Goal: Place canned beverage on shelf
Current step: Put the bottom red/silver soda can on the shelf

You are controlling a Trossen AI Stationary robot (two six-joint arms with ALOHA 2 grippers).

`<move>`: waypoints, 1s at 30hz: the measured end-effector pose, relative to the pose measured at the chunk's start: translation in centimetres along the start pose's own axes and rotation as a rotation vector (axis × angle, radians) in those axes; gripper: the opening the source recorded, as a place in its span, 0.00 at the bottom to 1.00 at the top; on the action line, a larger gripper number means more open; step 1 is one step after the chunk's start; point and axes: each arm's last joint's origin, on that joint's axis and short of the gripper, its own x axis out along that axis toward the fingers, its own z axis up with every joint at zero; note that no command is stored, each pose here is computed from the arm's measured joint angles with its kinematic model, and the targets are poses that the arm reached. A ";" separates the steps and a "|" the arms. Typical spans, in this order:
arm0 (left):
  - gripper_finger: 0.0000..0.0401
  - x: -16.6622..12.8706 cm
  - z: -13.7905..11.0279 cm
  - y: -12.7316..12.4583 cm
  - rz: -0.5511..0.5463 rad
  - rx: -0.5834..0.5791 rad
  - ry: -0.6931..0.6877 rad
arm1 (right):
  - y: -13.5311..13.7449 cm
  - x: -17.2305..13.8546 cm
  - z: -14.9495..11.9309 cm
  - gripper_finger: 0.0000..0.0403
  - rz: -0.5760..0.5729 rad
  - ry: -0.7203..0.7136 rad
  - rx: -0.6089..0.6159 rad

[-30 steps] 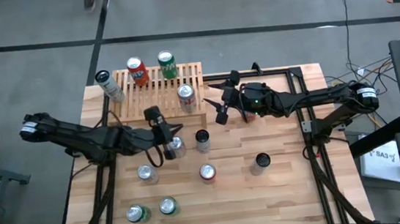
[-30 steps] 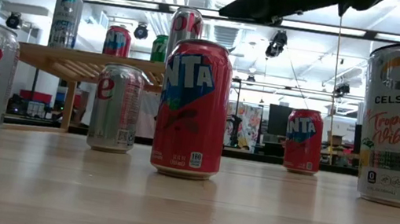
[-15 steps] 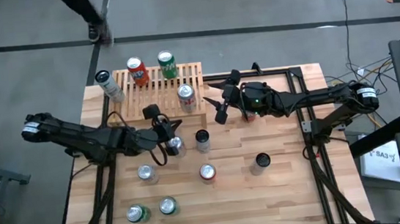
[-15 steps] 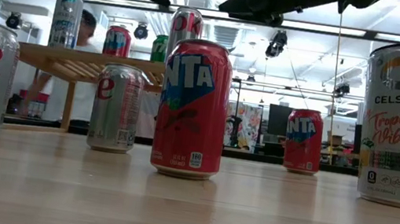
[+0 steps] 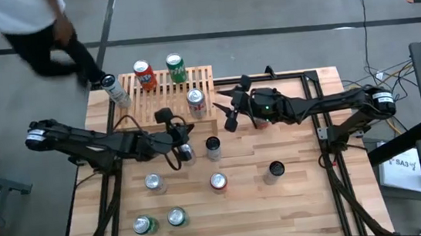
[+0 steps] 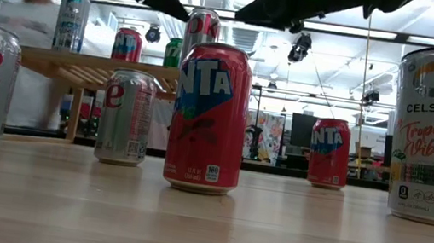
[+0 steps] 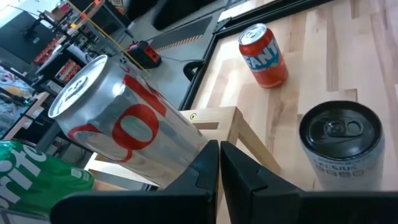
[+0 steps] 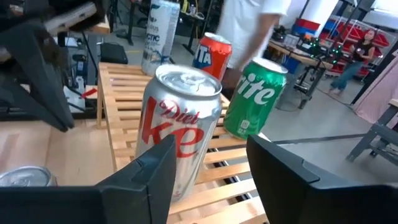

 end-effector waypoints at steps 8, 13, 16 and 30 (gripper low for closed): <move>0.00 0.1 0.0 0.5 0.013 -0.007 0.004 | -1.0 1.6 -1.4 0.34 -0.049 0.021 0.055; 0.00 0.4 -0.2 0.9 0.023 -0.013 0.013 | -1.8 1.9 -1.7 0.24 -0.074 0.022 0.078; 0.00 0.6 -0.2 1.1 0.026 -0.012 0.017 | -1.9 1.9 -1.7 0.18 -0.076 0.020 0.073; 0.00 1.3 -0.5 1.5 0.030 -0.025 0.035 | -1.3 3.9 -3.3 0.07 -0.044 -0.026 0.070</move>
